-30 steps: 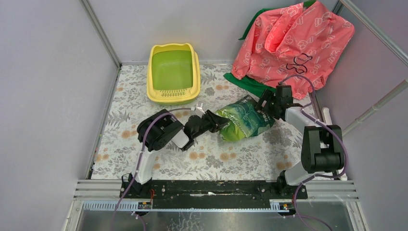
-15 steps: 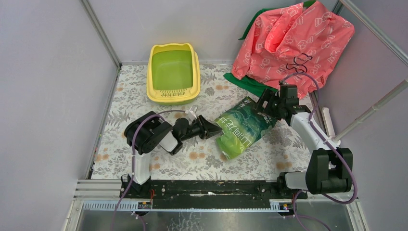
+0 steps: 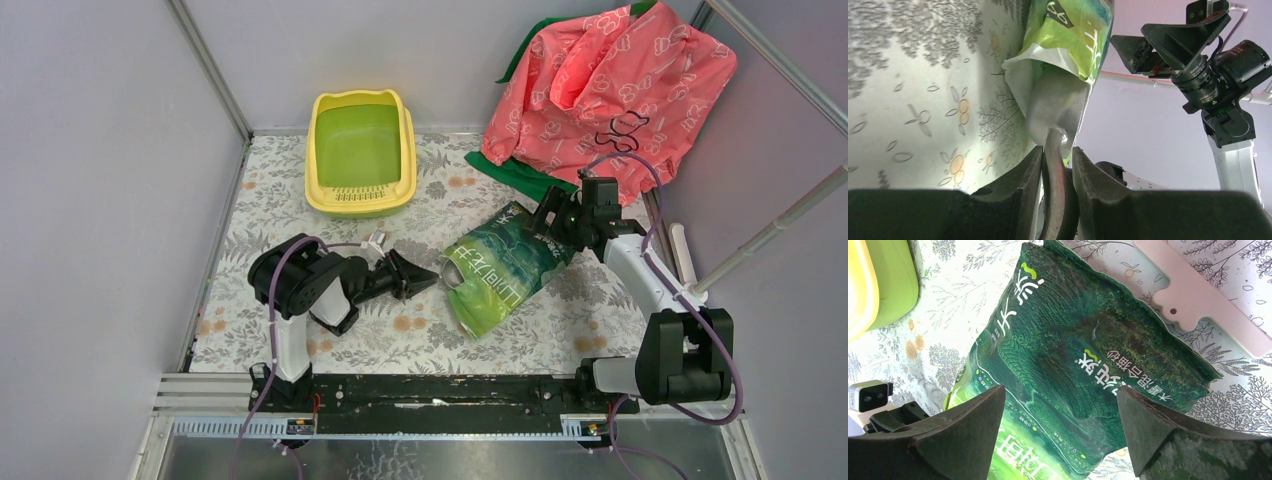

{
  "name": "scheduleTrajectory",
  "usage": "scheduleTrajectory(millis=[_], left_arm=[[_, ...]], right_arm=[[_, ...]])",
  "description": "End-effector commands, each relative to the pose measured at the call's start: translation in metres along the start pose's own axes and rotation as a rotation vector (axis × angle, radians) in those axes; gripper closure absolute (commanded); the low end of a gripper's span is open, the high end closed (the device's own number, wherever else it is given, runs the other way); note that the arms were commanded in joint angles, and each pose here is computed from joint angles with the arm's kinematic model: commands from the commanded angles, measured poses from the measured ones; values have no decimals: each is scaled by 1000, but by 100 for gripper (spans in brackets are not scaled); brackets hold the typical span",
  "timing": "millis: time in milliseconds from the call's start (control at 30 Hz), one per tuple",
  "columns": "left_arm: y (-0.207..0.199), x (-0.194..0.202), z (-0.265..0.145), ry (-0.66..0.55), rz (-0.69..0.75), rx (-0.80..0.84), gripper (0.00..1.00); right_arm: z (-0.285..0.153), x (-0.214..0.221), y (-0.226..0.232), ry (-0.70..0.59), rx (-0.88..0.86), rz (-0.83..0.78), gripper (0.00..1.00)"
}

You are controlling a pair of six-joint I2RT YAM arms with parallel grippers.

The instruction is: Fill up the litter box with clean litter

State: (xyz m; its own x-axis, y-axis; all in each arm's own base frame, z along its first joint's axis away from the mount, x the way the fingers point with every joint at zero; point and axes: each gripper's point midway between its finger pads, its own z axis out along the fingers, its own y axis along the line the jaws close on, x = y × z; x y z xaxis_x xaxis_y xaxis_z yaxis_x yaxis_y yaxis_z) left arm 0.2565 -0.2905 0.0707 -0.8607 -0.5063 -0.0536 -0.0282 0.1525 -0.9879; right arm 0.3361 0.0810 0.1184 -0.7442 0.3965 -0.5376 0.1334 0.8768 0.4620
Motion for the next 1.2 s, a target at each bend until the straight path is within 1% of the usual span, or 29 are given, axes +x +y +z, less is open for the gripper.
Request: scheduleTrajectory(millis=[0, 300, 467, 633, 967, 1167], left_arm=[[-18, 0, -14, 4, 36, 77, 100], [3, 0, -35, -5, -131, 6, 100], [15, 1, -51, -20, -192, -37, 100], [24, 0, -69, -40, -221, -66, 100], [18, -12, -95, -84, -236, -46, 100], [23, -9, -114, -98, -260, -65, 100]], right_arm=[[-9, -1, 10, -10, -38, -26, 11], [-13, -5, 14, -10, -46, -33, 11], [-15, -7, 16, -9, -50, -38, 11], [-16, -7, 18, -7, -55, -43, 11], [-15, -4, 18, 0, -64, -46, 11], [-14, -3, 18, -1, -67, -45, 11]])
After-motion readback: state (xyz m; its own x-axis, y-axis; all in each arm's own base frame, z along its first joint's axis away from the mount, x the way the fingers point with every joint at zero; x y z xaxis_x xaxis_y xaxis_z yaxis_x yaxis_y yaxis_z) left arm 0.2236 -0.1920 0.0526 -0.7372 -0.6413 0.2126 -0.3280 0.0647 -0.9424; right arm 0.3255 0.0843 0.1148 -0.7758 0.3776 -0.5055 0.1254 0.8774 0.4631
